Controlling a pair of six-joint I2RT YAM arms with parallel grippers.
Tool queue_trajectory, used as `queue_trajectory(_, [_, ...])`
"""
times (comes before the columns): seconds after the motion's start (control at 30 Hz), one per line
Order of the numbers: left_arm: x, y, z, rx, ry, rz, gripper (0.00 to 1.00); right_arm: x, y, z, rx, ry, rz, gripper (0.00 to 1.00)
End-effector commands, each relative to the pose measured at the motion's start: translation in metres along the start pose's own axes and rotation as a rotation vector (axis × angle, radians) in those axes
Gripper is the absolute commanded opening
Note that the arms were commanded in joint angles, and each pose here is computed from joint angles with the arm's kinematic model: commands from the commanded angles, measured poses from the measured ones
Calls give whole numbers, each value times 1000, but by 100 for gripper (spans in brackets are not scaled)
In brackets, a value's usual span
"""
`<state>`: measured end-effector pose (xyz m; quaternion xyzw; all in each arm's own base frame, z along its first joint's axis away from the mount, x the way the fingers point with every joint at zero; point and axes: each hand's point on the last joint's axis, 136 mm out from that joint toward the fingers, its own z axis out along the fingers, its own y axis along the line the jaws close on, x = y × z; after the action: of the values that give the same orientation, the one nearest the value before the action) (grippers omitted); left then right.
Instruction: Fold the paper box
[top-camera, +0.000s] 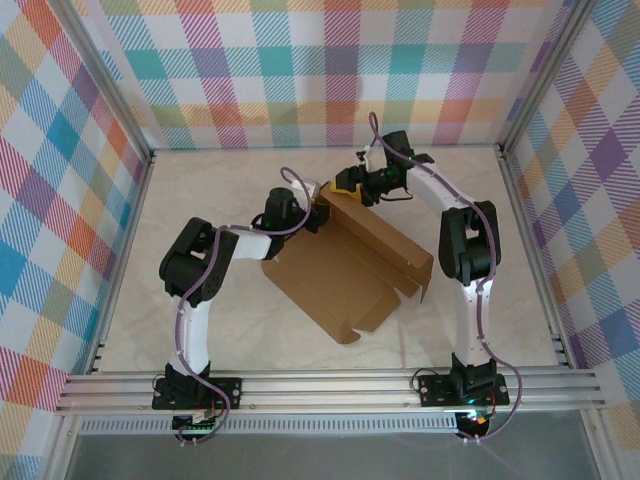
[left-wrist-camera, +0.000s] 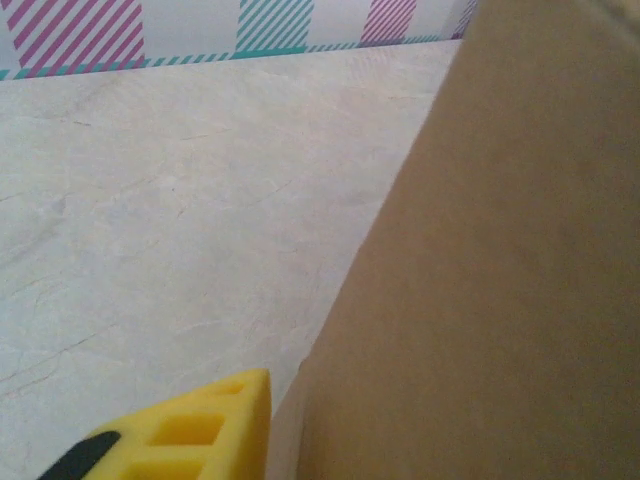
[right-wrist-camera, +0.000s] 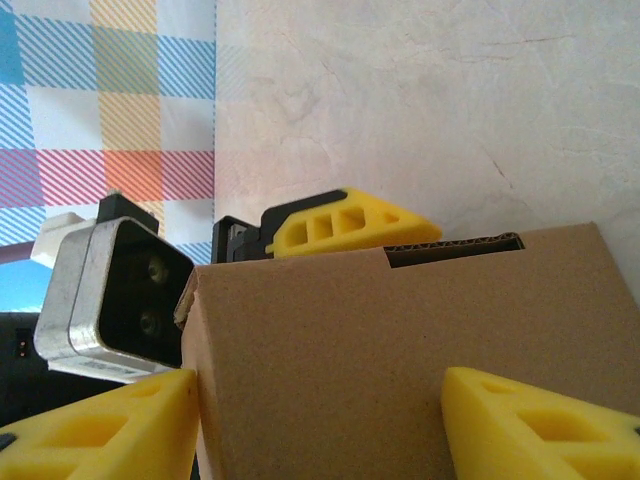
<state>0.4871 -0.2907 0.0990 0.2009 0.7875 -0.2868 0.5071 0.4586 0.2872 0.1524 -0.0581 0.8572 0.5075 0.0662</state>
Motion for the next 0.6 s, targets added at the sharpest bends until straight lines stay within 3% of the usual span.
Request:
queue_trajectory(0.0, [-12,0,7,21,-28,7,34,17,-26,12,18,64,98,63])
queue_trajectory(0.3, [-13,0,15,30,-6,4,27,18,-24,12,8,70,100,63])
queue_trajectory(0.47, [-13,-1,18,44,-9,-6,38,19,-25,14,-6,76,112,63])
queue_trajectory(0.57, [-14,-1,19,44,-10,-13,35,19,-25,14,-10,76,112,63])
